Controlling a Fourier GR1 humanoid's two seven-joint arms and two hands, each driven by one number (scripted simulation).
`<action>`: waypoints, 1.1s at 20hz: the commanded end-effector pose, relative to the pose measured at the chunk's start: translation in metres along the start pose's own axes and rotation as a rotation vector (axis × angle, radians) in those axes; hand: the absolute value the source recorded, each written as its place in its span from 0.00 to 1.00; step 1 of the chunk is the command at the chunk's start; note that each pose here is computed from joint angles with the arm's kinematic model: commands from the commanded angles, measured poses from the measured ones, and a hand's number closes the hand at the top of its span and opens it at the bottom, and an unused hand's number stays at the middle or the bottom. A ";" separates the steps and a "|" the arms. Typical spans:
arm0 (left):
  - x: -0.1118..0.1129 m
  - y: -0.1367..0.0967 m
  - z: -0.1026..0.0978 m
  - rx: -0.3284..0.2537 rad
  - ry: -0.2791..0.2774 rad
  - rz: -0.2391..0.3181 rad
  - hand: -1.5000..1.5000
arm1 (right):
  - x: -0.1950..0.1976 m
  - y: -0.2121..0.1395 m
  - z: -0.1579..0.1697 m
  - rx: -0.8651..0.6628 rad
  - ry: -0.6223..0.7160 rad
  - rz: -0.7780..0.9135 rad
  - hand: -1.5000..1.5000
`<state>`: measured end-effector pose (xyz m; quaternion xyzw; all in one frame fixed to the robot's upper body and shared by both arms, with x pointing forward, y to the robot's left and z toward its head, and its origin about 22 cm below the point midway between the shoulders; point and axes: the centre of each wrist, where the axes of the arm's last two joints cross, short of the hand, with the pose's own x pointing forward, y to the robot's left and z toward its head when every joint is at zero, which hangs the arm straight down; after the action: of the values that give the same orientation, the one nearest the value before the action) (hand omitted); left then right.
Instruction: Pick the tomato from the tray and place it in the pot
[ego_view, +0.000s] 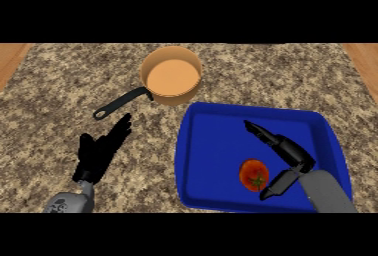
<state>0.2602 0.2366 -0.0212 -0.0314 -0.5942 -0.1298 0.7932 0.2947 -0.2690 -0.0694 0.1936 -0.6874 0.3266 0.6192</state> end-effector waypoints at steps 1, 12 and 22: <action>-0.008 -0.003 -0.003 0.010 0.003 -0.016 0.50 | -0.020 0.013 -0.015 0.039 -0.060 -0.063 1.00; 0.003 -0.006 -0.002 -0.008 -0.014 0.008 0.50 | -0.043 0.036 0.007 0.020 -0.163 -0.097 1.00; -0.008 0.018 0.009 0.058 0.012 0.005 0.50 | -0.040 0.034 0.007 -0.746 0.122 -0.071 1.00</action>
<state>0.2552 0.2490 -0.0252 -0.0191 -0.5933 -0.1200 0.7958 0.2918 -0.2561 -0.0959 0.0575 -0.7546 0.1793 0.6286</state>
